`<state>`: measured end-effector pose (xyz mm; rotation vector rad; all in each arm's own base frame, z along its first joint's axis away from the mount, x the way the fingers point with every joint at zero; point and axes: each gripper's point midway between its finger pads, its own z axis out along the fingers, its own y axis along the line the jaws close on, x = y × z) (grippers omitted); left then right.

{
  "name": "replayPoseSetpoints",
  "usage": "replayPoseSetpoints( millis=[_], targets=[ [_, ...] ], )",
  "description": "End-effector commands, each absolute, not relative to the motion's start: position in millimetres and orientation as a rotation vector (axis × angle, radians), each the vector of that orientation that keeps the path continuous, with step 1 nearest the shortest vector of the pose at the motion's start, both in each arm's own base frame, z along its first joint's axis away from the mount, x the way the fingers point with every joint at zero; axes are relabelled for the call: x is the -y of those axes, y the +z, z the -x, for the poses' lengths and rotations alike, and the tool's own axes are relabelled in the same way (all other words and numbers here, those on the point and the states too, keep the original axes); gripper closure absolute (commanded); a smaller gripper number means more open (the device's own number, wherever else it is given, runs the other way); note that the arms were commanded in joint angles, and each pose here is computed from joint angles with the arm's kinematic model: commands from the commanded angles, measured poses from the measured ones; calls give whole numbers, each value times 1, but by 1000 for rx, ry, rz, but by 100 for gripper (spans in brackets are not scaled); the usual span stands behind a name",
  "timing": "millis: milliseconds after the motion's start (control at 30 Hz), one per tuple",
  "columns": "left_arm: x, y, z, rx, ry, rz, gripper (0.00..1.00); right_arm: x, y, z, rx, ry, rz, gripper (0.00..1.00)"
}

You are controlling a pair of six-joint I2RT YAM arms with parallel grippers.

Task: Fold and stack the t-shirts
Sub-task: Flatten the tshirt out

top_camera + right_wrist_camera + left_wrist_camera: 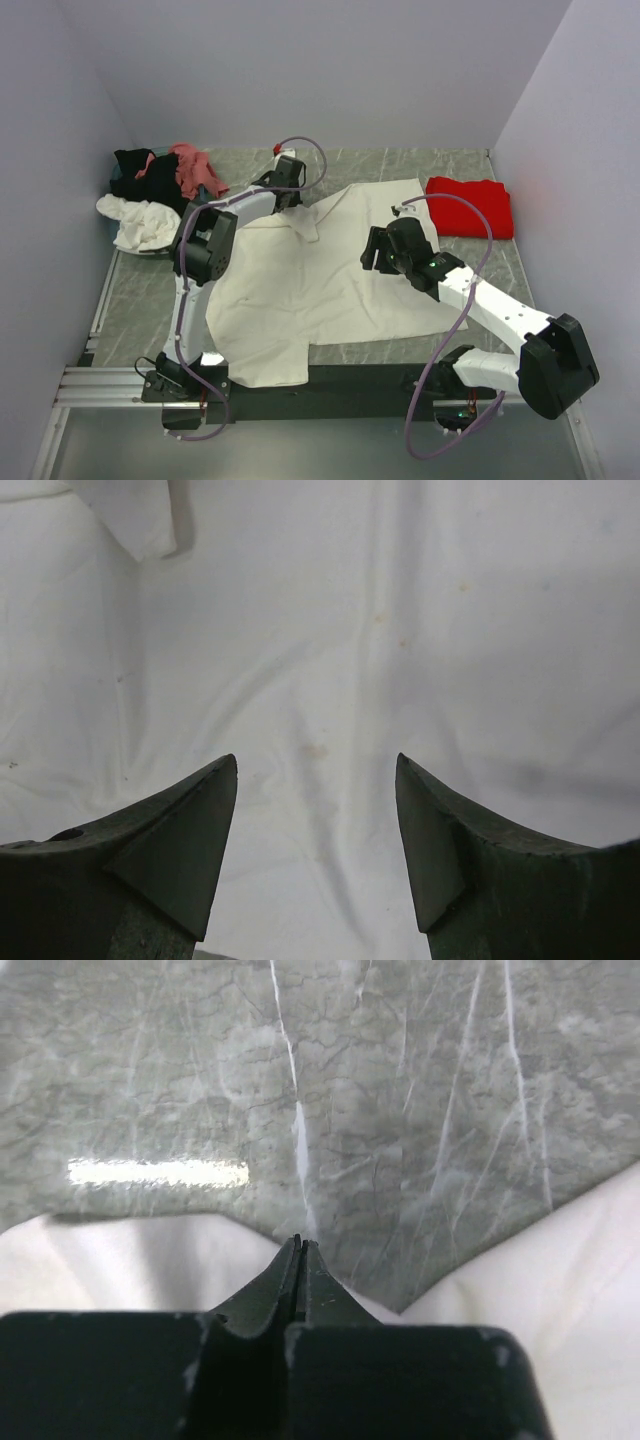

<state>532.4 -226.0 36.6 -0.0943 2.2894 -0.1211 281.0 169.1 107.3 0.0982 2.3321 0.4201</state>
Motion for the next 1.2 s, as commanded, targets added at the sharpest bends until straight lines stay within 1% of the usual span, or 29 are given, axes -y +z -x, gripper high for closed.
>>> replayPoseSetpoints(
  millis=[0, 133, 300, 400, 433, 500, 533, 733, 1000, 1100, 1167],
  targets=[
    [228, 113, -540, -2134, -201, 132, 99, -169, 120, -286, -2284, 440, -107, 29],
    [223, 138, -534, -2065, -232, 161, 99, -168, 119, -285, -2283, 438, -109, 29],
    [227, 144, -528, -2078, -261, 133, 99, -168, 119, -283, -2283, 449, -109, 29],
    [234, 126, -526, -2148, -279, 116, 78, -169, 118, -282, -2284, 449, -111, 29],
    [235, 121, -525, -2159, -281, 117, 69, -169, 118, -283, -2282, 454, -113, 29],
    [237, 106, -525, -2193, -277, 118, 63, -168, 118, -282, -2282, 455, -115, 29],
    [239, 102, -524, -2206, -288, 111, 58, -169, 118, -281, -2284, 454, -113, 29],
    [244, 77, -529, -2259, -265, 101, 48, -166, 118, -279, -2284, 449, -119, 29],
    [238, 50, -529, -2313, -188, 94, 47, -166, 120, -279, -2277, 456, -123, 29],
    [236, 40, -527, -2341, -166, 86, 50, -166, 119, -279, -2278, 455, -126, 29],
    [234, 36, -525, -2350, -154, 83, 58, -166, 119, -279, -2277, 454, -127, 29]
  ],
)
